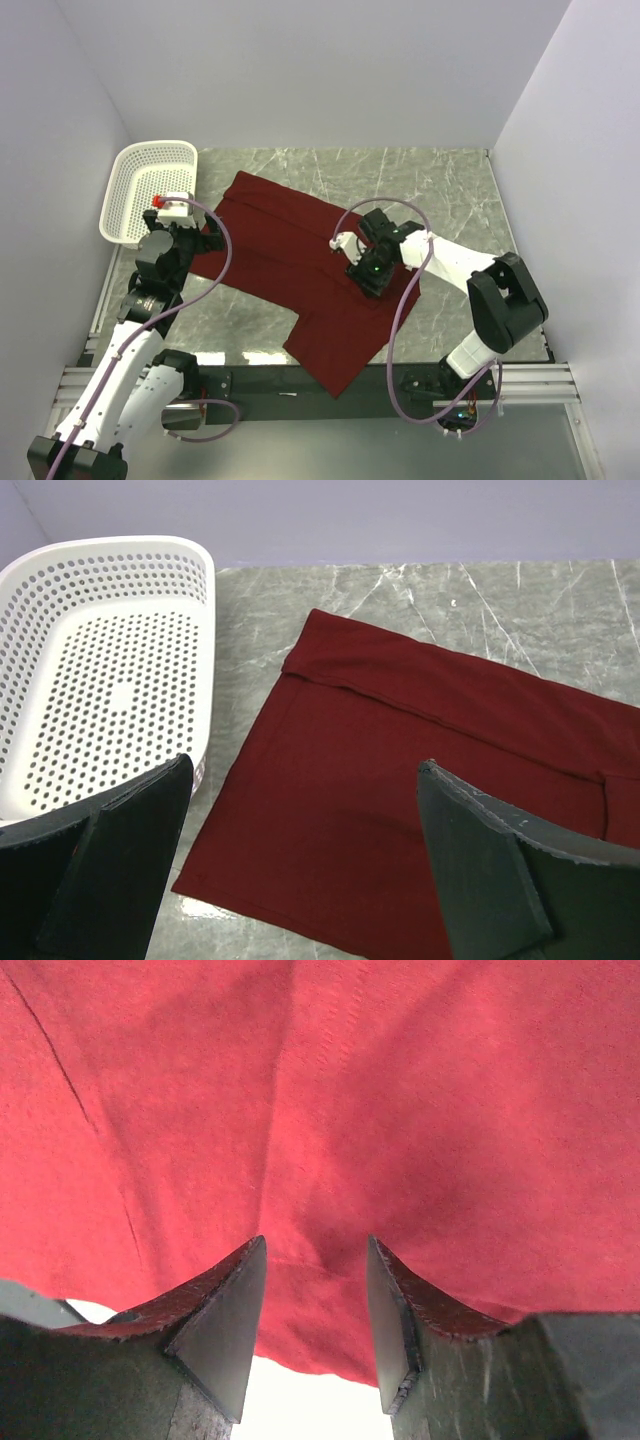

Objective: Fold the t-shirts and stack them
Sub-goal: Fold the tshirt

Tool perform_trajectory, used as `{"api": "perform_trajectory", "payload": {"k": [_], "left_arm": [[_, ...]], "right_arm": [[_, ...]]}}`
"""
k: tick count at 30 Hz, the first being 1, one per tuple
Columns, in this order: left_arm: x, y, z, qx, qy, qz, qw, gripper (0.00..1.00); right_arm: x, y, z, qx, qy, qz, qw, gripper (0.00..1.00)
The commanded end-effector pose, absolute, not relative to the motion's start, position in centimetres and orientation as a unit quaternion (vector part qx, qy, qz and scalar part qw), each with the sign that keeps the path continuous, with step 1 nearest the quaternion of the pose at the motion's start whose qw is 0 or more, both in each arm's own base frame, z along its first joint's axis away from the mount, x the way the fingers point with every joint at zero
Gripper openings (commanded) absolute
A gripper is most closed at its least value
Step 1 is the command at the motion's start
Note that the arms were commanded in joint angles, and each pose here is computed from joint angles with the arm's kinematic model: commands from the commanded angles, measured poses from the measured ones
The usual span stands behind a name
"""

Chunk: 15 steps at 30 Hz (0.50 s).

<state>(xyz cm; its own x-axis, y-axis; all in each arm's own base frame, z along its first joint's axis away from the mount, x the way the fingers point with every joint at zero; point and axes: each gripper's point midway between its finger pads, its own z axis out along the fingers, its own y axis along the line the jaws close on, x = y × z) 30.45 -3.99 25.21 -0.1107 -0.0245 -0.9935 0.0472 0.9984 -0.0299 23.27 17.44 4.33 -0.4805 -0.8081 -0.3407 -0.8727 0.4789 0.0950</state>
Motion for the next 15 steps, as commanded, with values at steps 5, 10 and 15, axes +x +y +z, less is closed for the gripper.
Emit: {"api": "perform_trajectory", "payload": {"k": [5, 10, 15], "left_arm": [[30.4, -4.4, 25.8, 0.008, 0.737, -0.041, 0.675, 1.0], [30.4, -4.5, 25.7, 0.009, 0.738, -0.043, 0.674, 0.99], [30.4, -4.5, 25.7, 0.01, 0.737, -0.044, 0.674, 0.99]], "right_arm": [[23.6, 19.6, 3.7, -0.513, 0.838, 0.115, 0.148, 0.52], [21.9, 19.8, 2.6, -0.532, 0.83, 0.106, 0.128, 0.52], [21.7, 18.7, 1.9, -0.534, 0.833, 0.08, 0.122, 0.52]]}}
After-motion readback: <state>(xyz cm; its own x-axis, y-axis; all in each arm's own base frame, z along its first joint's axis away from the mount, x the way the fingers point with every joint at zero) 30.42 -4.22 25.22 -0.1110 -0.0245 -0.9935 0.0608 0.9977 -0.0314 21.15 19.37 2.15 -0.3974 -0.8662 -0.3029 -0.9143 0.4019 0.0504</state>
